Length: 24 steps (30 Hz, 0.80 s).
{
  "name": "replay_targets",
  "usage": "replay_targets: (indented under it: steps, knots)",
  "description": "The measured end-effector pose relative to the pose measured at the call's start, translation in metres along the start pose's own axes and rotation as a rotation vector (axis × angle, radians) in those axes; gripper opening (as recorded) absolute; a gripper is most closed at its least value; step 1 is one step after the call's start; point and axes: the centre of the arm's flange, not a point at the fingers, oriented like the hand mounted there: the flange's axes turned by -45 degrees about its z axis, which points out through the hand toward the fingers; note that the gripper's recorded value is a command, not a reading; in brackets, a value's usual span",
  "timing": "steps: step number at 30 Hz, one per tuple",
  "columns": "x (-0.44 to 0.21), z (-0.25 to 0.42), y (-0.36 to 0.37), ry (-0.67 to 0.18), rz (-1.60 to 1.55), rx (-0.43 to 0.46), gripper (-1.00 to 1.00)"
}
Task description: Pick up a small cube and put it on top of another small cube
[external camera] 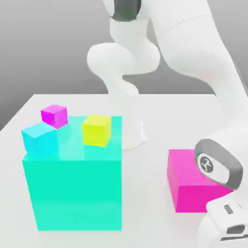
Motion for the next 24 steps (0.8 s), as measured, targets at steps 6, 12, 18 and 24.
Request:
replay_targets:
  steps: [6,12,18,24]
  knots:
    - [0.008,-0.074,0.109,-0.002,0.367,-0.066,-1.00]
    - [-0.017,-0.145,0.231,-0.001,0.823,-0.105,-1.00]
    - [-0.081,-0.214,0.346,-0.001,1.309,-0.097,-1.00]
    - [-0.157,-0.276,0.401,0.003,1.722,-0.036,-1.00]
